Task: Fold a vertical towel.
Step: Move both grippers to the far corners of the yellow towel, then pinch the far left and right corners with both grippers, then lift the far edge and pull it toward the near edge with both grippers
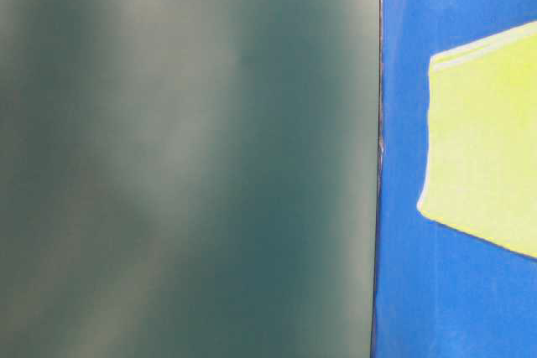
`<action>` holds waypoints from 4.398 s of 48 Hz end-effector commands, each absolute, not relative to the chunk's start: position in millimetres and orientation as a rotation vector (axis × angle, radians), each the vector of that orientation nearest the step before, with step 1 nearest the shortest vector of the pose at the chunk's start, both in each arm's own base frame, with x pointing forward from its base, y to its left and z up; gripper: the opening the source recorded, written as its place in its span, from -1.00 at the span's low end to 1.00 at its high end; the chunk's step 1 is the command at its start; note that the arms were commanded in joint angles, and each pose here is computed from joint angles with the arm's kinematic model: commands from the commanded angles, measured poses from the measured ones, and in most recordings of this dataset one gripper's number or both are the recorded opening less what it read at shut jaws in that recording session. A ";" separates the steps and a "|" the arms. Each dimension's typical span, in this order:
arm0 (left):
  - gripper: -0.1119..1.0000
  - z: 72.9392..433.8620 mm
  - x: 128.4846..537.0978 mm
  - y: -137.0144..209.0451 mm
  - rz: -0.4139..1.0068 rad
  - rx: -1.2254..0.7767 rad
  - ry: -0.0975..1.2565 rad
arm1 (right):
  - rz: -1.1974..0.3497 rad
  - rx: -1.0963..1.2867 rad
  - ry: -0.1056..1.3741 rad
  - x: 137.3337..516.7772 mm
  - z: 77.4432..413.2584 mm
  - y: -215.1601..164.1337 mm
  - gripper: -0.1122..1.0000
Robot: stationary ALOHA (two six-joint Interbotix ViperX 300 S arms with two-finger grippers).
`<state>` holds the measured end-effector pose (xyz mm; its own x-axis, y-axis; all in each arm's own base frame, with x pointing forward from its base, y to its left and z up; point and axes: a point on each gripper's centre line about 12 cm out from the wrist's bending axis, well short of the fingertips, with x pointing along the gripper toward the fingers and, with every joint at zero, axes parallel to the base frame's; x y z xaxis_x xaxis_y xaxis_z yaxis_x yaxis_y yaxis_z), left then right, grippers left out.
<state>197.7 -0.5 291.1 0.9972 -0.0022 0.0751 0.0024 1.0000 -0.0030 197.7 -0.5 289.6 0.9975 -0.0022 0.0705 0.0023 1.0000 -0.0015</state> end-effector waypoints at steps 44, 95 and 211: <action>0.31 166.0 320.0 96.5 0.327 -0.187 0.303 | -0.403 0.192 0.538 308.8 161.3 -125.6 0.08; -0.76 65.6 369.1 152.1 0.428 -0.220 0.508 | -0.426 0.193 0.721 329.9 92.3 -155.6 -0.69; -0.76 105.3 341.4 0.5 0.022 -0.039 0.564 | -0.153 0.147 0.726 317.7 137.5 -38.1 -0.69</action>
<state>341.3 8.1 108.4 0.8507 0.0309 -0.5247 -0.0561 0.9979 -0.0322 314.8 -41.1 138.0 0.7338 -0.0950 -0.6727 0.1899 0.9794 0.0688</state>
